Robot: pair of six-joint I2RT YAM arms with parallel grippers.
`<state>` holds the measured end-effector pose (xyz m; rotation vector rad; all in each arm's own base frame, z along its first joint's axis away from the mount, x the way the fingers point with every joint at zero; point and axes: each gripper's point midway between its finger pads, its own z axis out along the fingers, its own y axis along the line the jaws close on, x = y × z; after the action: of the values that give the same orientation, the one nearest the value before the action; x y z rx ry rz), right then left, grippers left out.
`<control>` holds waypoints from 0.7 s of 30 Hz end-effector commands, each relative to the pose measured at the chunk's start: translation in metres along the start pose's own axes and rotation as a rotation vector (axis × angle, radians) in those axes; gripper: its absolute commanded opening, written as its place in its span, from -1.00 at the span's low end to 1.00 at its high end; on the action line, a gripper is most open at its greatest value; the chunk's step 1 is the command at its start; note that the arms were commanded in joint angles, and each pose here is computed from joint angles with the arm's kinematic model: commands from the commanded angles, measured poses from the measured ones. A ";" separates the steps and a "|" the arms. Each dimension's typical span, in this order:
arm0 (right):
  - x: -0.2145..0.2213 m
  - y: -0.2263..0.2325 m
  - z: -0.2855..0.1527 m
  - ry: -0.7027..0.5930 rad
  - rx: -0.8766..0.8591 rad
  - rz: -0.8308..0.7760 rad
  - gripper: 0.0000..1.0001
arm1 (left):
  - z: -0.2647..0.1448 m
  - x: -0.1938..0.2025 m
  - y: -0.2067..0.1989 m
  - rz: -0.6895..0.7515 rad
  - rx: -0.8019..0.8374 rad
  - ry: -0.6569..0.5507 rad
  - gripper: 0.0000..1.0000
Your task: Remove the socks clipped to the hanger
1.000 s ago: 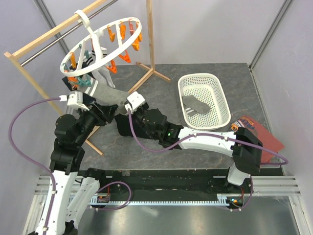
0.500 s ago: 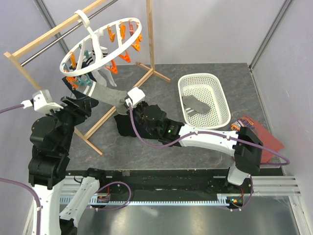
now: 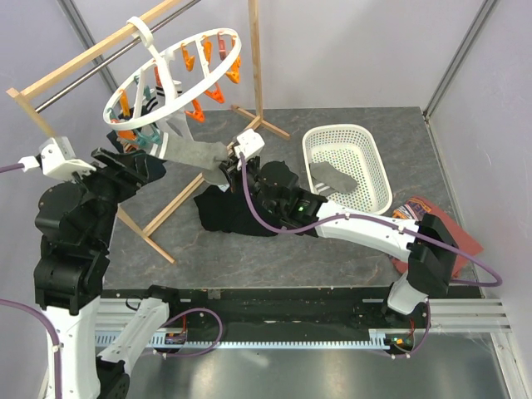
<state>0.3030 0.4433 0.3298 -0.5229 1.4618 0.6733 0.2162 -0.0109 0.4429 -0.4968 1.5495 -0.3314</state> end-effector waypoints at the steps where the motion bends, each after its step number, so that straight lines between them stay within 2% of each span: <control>1: -0.031 0.007 -0.008 -0.069 -0.055 0.057 -1.00 | 0.005 -0.014 -0.014 -0.051 0.015 -0.004 0.35; 4: -0.032 0.005 -0.009 -0.077 -0.054 0.054 -1.00 | 0.007 -0.008 -0.016 -0.083 0.012 0.027 0.35; 7: -0.034 0.002 -0.011 -0.078 -0.050 0.054 -1.00 | 0.004 -0.015 -0.013 -0.098 -0.004 -0.005 0.32; 15: -0.034 0.002 -0.013 -0.063 -0.069 0.053 -1.00 | -0.002 -0.039 0.027 0.009 -0.202 -0.124 0.25; 21: -0.034 -0.002 -0.019 -0.061 -0.064 0.046 -1.00 | 0.002 -0.037 0.027 0.045 -0.194 -0.128 0.24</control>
<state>0.2989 0.4377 0.3345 -0.5468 1.4552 0.7283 0.2141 0.0223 0.4571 -0.6354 1.4966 -0.1791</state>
